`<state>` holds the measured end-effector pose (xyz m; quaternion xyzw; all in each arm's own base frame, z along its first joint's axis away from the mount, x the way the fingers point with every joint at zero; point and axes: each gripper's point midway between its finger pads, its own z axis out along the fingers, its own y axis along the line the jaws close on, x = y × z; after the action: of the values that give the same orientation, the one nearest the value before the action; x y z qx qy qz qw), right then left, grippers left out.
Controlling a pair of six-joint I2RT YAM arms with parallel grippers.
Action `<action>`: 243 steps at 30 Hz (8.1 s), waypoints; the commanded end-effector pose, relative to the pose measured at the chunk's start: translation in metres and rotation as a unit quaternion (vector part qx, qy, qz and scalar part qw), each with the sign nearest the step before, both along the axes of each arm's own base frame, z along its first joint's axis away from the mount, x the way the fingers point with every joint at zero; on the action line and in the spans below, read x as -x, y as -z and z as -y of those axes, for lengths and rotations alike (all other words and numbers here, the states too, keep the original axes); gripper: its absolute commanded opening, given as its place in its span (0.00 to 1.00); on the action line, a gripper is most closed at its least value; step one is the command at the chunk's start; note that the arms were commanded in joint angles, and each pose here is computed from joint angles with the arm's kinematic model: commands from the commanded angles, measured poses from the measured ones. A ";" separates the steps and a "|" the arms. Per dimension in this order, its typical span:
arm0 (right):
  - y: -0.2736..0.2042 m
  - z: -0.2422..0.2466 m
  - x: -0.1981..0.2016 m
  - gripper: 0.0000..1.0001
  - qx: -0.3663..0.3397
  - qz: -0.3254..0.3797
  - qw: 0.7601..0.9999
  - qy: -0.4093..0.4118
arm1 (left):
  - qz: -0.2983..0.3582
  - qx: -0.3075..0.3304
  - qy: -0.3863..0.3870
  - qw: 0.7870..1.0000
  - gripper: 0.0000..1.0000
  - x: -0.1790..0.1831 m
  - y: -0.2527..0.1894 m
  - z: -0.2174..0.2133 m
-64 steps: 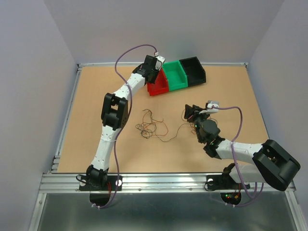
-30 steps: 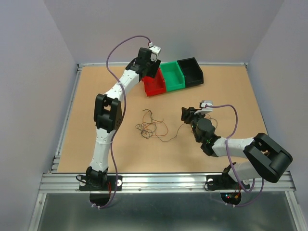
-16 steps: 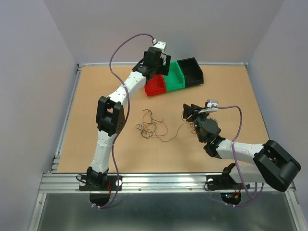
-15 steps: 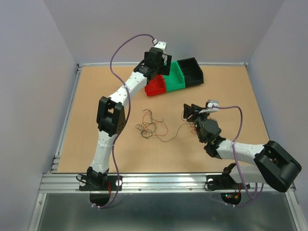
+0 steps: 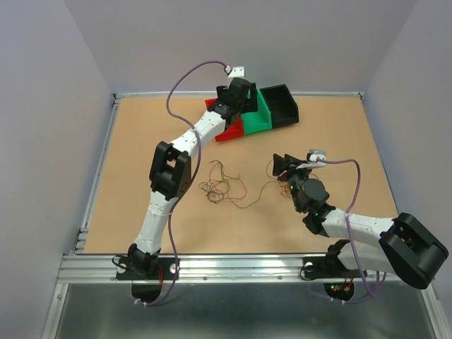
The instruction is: Untangle the cables
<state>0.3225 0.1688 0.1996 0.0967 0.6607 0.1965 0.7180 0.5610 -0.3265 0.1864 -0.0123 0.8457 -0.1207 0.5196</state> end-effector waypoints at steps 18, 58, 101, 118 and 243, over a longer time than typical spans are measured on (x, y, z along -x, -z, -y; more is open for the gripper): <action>-0.011 0.014 0.007 0.50 -0.024 0.023 0.999 0.015 | -0.029 -0.026 -0.008 0.999 0.25 -0.009 0.050 -0.003; 0.015 -0.122 0.000 0.55 0.086 -0.060 0.955 -0.276 | 0.118 -0.131 0.133 0.975 0.98 0.120 -0.062 -0.091; 0.122 -0.212 -0.062 0.23 0.138 -0.153 0.914 -0.350 | 0.192 -0.221 0.360 0.886 0.89 0.227 0.008 -0.152; 0.027 -0.193 0.037 0.01 0.116 -0.016 0.872 -0.475 | 0.237 -0.210 0.442 0.840 0.92 0.257 0.007 -0.134; -0.037 0.099 0.080 0.00 -0.035 -0.001 0.996 0.081 | 0.443 -0.151 0.048 0.882 0.00 0.295 -0.299 -0.235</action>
<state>0.2414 0.1060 0.2445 0.0864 0.6587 0.2076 0.7180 0.2815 -0.0926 0.4744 0.1743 0.5796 0.0135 0.7960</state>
